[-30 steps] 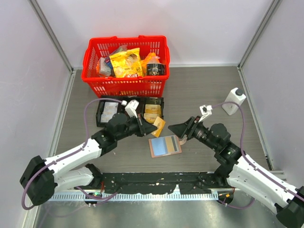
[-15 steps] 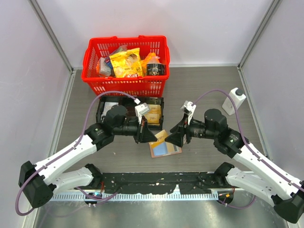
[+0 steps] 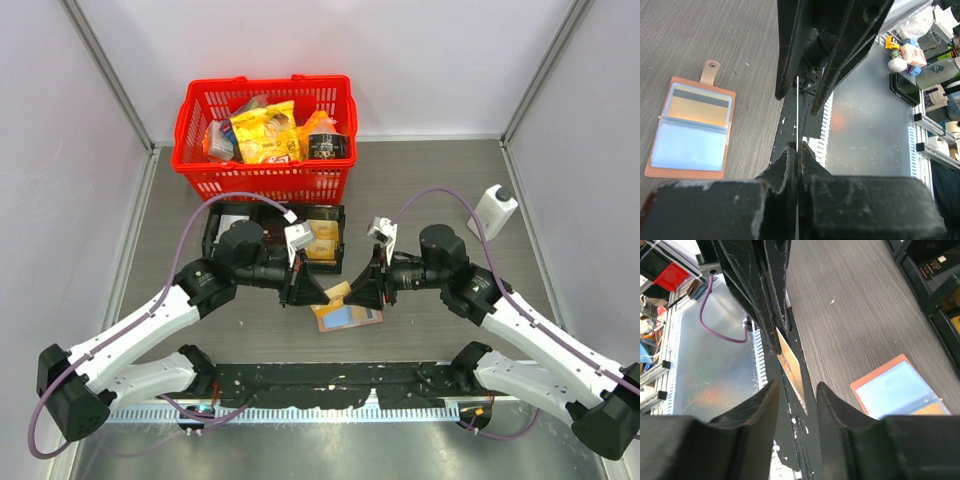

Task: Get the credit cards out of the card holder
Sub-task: Place the credit card in the storage box.

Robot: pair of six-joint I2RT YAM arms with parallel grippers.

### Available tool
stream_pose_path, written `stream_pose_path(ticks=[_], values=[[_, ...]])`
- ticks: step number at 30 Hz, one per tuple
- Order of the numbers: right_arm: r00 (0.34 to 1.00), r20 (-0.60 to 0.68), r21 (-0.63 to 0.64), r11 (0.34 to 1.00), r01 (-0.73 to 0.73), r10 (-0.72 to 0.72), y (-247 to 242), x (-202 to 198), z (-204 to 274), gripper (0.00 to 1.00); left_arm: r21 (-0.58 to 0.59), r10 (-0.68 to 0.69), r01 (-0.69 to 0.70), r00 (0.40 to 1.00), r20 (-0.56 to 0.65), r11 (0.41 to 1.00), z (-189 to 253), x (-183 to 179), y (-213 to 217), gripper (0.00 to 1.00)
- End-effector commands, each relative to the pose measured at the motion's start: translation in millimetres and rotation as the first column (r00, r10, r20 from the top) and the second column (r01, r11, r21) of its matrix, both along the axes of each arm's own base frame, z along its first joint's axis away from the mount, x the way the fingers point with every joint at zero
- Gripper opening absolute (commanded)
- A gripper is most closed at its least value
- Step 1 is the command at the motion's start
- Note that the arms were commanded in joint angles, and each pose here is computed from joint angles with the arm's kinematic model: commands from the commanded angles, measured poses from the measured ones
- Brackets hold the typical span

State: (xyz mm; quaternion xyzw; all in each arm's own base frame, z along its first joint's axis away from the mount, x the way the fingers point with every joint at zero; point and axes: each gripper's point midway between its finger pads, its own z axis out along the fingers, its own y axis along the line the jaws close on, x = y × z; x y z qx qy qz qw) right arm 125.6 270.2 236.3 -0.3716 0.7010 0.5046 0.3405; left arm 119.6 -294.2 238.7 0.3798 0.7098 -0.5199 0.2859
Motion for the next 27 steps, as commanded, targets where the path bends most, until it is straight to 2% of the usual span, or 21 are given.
stream_pose_path(ticks=[1,2,4,5,6,8,9,10,12,14,17,20,22,24,27], values=[[0.997,0.04,0.09,0.994,-0.062,0.058,11,-1,24,0.31,-0.049,-0.046,0.049,0.997,0.055,0.998,22,-6,0,0.0],[0.997,0.04,0.095,0.993,-0.067,0.063,12,-1,25,0.28,-0.047,-0.047,0.05,0.997,0.057,0.998,22,-6,1,0.0],[0.997,0.03,0.09,0.993,-0.073,0.071,13,-2,22,0.14,-0.032,-0.031,0.033,0.997,0.068,0.999,21,-4,3,0.01],[0.997,0.028,0.088,0.993,-0.076,0.074,14,-2,21,0.11,-0.019,-0.011,0.013,0.997,0.08,1.0,20,-1,5,0.05],[0.997,0.025,0.088,0.994,-0.071,0.069,13,0,20,0.06,0.0,0.022,-0.022,0.994,0.107,1.0,18,4,8,0.11],[0.999,0.015,0.076,0.996,-0.042,0.041,12,6,15,0.01,0.035,0.12,-0.127,0.982,0.144,0.991,14,20,16,0.28],[1.0,0.006,0.067,0.998,-0.017,0.016,11,11,11,0.01,0.044,0.168,-0.177,0.973,0.159,0.983,13,27,22,0.33],[1.0,0.0,0.064,0.998,-0.003,0.003,10,14,10,0.01,0.054,0.222,-0.235,0.959,0.174,0.971,12,36,27,0.44],[0.999,-0.028,0.048,0.998,0.042,-0.041,8,24,3,0.01,0.066,0.365,-0.386,0.907,0.21,0.92,13,58,45,0.59],[0.994,-0.042,0.025,0.995,0.101,-0.1,7,36,-4,0.01,0.095,0.529,-0.567,0.807,0.263,0.818,9,83,72,0.73],[0.966,-0.06,-0.041,0.967,0.251,-0.253,1,66,-17,0.01,0.09,0.734,-0.813,0.563,0.38,0.576,13,113,130,0.91],[0.9,-0.095,-0.157,0.899,0.408,-0.425,-5,100,-39,0.01,0.04,0.828,-0.929,0.346,0.441,0.367,21,122,177,0.98],[0.847,-0.116,-0.233,0.844,0.484,-0.518,-8,118,-54,0.01,-0.017,0.873,-0.969,0.216,0.436,0.248,22,123,201,1.0],[0.803,-0.146,-0.272,0.804,0.53,-0.578,-6,133,-64,0.01,-0.087,0.903,-0.979,0.136,0.407,0.187,22,122,213,1.0],[0.763,-0.199,-0.299,0.779,0.551,-0.615,5,148,-78,0.01,-0.167,0.937,-0.975,0.082,0.339,0.146,29,117,221,1.0]])
